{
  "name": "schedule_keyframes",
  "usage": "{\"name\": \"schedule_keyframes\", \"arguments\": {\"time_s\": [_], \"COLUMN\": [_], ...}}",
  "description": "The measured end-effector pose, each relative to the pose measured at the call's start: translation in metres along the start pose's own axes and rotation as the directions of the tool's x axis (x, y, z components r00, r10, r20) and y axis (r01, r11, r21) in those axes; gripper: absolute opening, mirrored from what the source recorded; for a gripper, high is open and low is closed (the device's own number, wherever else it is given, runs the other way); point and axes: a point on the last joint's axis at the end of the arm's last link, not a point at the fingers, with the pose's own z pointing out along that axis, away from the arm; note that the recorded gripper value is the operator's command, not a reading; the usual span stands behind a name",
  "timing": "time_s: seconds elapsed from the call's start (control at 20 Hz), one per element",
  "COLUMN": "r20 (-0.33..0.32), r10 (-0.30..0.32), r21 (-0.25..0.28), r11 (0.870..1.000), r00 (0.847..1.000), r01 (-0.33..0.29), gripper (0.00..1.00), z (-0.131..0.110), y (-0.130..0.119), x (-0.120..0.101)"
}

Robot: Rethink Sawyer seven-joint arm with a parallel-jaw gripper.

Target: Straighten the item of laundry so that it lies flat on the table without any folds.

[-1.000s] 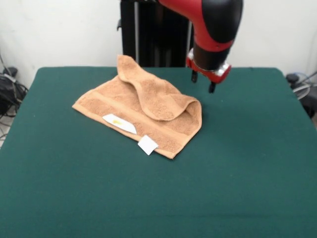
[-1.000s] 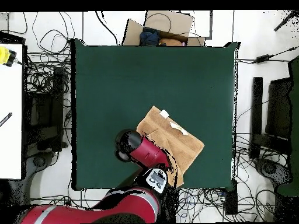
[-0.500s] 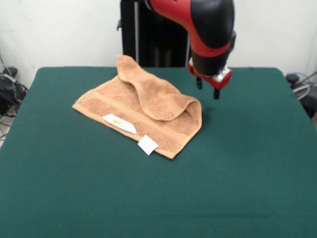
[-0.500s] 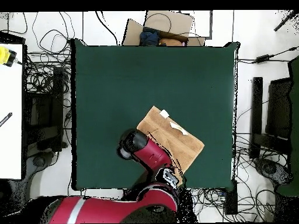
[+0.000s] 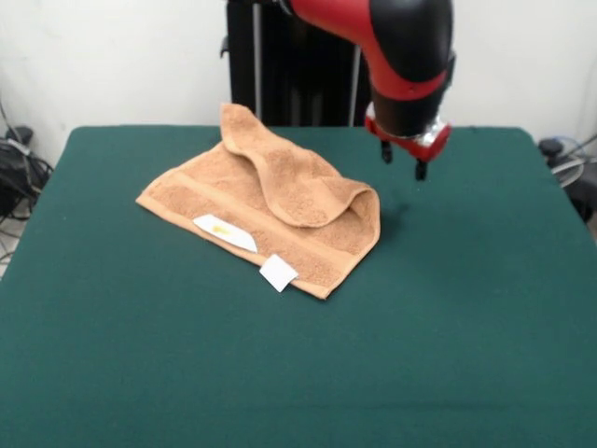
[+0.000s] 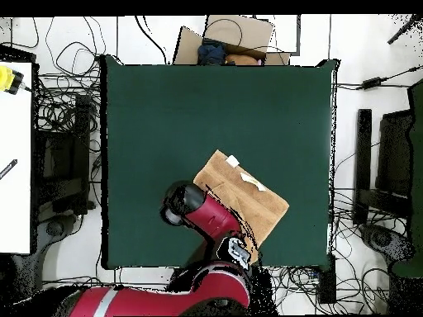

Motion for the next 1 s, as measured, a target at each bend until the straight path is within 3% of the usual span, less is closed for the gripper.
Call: {"name": "schedule_keyframes", "arguments": {"time_s": [0.4,0.6,0.75,1.0], "r20": [-0.125,-0.157,-0.166,-0.121], "r10": [-0.121,-0.142,-0.156,-0.161], "r21": [0.047,0.063,0.076,0.073], "r11": [0.991,0.986,0.982,0.983], "r00": [0.985,0.977,0.974,0.980], "r01": [0.128,0.153,0.170,0.170], "gripper": [1.00,1.00,1.00,1.00], "z": [-0.036,-0.053,-0.071,-0.099], "y": [0.016,0.018,0.018,0.020], "x": [0.035,0.039,0.037,0.024]}}
